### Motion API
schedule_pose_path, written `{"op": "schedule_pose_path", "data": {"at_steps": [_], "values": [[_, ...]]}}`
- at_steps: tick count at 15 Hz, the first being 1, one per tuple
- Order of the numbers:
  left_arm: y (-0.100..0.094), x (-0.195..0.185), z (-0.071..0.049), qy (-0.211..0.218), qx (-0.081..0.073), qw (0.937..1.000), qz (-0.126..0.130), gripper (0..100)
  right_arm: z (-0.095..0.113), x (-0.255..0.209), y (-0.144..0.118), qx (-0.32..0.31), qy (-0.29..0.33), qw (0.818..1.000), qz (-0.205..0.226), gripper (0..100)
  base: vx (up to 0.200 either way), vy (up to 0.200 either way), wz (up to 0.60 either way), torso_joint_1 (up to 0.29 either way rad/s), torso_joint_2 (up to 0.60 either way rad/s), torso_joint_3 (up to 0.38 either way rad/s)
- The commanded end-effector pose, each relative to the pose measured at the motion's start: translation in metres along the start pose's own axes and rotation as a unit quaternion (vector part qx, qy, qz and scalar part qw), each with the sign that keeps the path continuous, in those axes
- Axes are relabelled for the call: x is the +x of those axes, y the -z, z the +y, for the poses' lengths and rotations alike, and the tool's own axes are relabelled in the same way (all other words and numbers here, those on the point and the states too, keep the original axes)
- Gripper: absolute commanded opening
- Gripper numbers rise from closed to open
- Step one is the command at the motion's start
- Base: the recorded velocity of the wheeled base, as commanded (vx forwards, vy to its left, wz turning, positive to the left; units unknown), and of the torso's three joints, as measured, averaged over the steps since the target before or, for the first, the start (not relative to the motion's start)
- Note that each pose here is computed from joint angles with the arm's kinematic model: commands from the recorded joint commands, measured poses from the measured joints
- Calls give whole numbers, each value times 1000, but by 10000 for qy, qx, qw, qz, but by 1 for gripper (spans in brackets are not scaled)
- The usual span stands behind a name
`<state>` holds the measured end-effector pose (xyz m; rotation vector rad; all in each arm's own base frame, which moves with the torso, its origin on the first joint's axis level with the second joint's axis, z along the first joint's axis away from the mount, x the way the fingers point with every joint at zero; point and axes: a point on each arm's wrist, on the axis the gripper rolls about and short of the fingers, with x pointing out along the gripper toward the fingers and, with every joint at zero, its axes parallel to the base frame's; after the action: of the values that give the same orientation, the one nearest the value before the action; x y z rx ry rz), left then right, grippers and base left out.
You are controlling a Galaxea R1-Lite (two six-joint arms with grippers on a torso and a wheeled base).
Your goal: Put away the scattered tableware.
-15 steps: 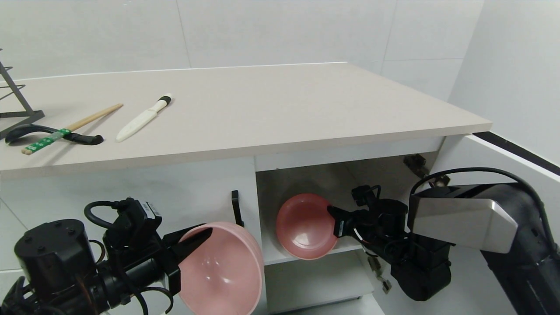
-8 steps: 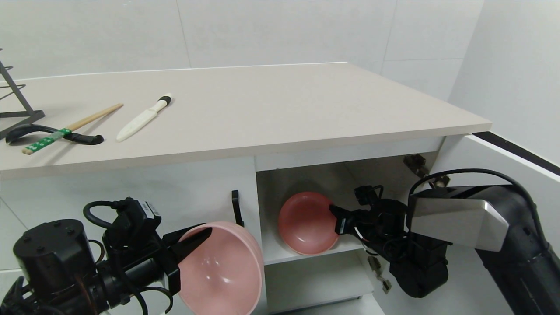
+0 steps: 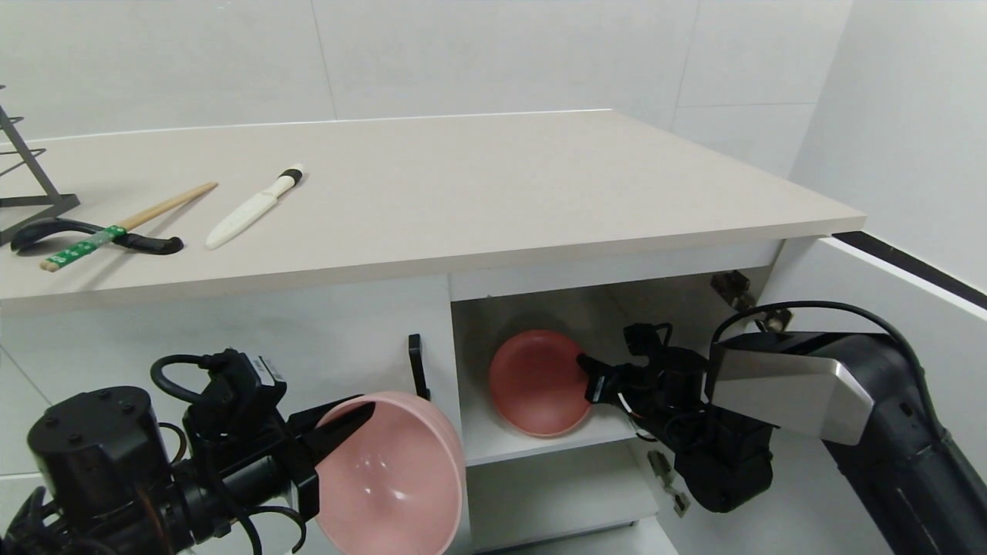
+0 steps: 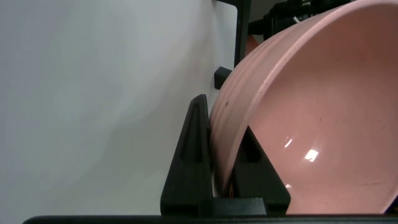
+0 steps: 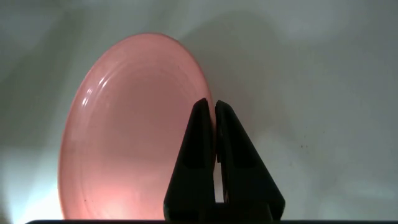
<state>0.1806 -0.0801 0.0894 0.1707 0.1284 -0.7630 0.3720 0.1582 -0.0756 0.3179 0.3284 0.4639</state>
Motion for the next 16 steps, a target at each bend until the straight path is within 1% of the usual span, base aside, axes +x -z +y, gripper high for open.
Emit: {"op": "schedule_pose_path", "data": {"at_steps": [1,3,6,8,9,10,11,12,13,14,15,16], "values": [[1,0,0,4,-6,10000,15,0,-2,5,3,7,98,9999,41,100,0,0,0,0,0,0],[1,0,0,-3,-8,10000,16,0,-3,8,5,1,149,9999,46,100,0,0,0,0,0,0],[2,1,0,1,-16,10000,37,0,-5,9,0,-78,154,9998,-70,100,0,0,0,0,0,0],[2,1,0,1,-16,10000,37,0,-9,6,-6,-311,164,9991,-248,100,0,0,0,0,0,0],[2,1,0,1,-16,10000,37,0,-9,-3,-15,-799,248,9961,-293,100,0,0,0,0,0,0],[1,1,0,-1,-13,10000,30,0,-2,-19,-27,-1213,268,9919,-245,100,0,0,0,0,0,0],[1,1,0,-9,-11,10000,24,0,7,-39,-34,-1383,263,9900,-112,100,0,0,0,0,0,0],[1,1,0,-2,-11,10000,23,0,13,-50,-39,-1402,236,9898,-58,100,0,0,0,0,0,0],[2,1,0,-7,-16,10000,38,0,32,-84,-45,-1418,135,9897,171,100,0,0,0,0,0,0],[2,1,0,-6,-19,10000,45,0,37,-97,-49,-1432,115,9894,216,100,0,0,0,0,0,0],[0,0,0,-6,-1,10000,2,0,52,-126,-60,-1478,5,9888,204,100,0,0,0,0,0,0],[-1,-1,-1,5,18,10000,-20,0,59,-142,-68,-1511,-57,9884,132,100,0,0,0,0,0,0]]}}
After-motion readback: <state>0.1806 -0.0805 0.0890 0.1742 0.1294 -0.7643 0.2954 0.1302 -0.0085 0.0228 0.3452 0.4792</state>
